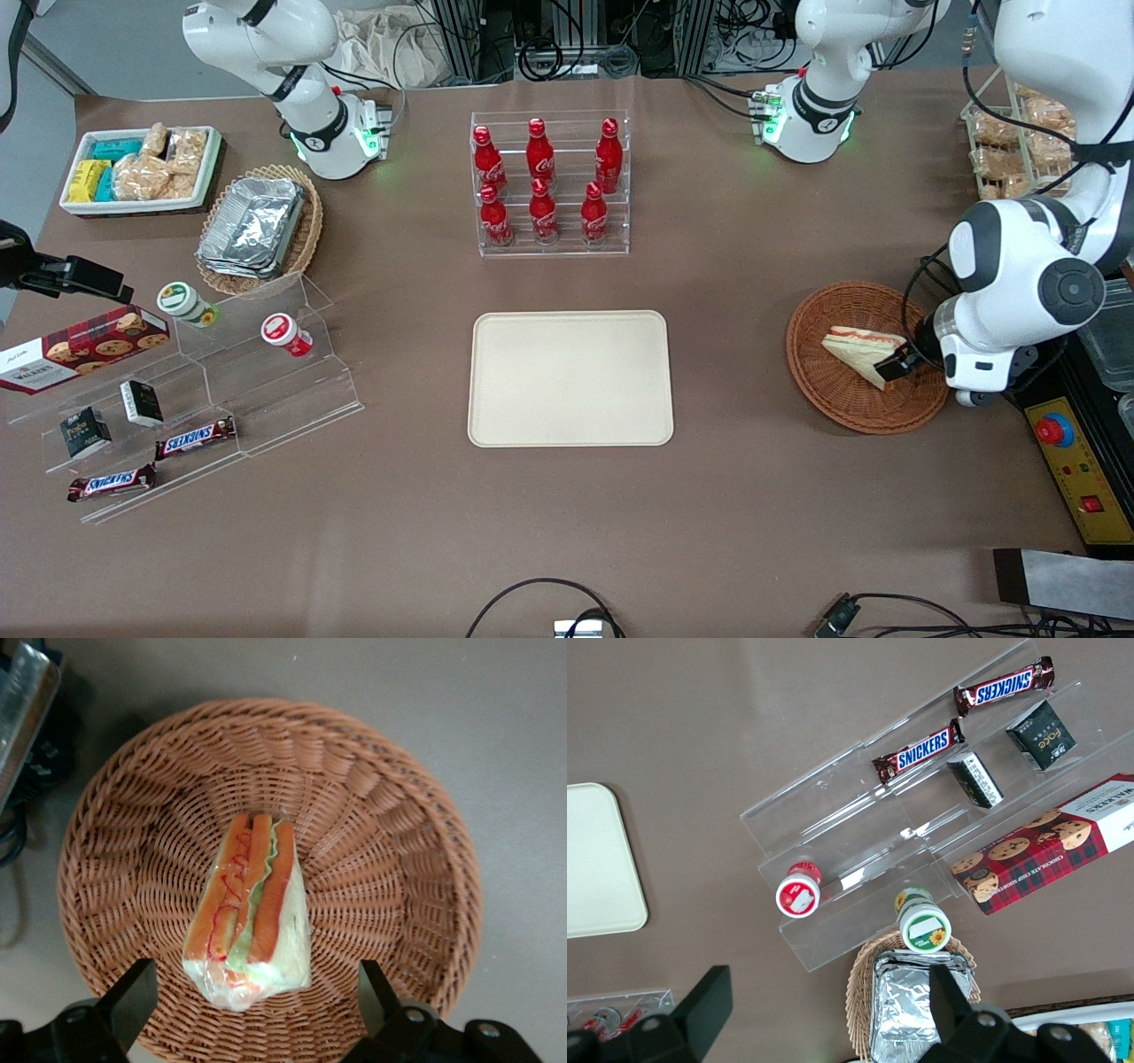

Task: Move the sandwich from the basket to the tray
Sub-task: 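Close the left gripper on the wrapped sandwich, then lift the sandwich and carry it with the left gripper toward the beige tray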

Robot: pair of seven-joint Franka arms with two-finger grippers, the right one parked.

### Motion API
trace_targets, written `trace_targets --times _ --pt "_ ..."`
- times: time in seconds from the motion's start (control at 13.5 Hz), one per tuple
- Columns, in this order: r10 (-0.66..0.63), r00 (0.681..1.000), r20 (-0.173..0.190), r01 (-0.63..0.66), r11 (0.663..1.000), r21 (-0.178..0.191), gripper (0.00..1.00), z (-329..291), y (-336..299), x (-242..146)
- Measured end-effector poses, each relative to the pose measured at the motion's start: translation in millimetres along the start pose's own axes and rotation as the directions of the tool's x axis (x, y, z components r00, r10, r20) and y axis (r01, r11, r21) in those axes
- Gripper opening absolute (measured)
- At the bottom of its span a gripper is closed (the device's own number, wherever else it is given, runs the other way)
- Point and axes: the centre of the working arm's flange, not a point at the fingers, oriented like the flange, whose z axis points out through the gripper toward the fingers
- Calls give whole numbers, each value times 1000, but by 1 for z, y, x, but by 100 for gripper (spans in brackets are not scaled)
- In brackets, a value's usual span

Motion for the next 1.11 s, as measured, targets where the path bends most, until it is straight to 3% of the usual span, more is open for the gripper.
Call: trace_targets --times 0.3,0.52,0.59,0.89,1.04,1.11 --pt "-3 1000 -23 2 1000 -24 100 32 -6 -10" --pt "-33 999 -16 32 999 -26 100 50 -24 -6" --pt "-40 999 -16 39 999 -27 93 51 -27 -3" --pt "-43 999 -19 43 999 -30 48 51 -29 -2" --pt "-43 999 -19 42 999 -30 35 50 -28 -2" --pt "-41 999 -18 41 999 -28 33 47 -28 -1"
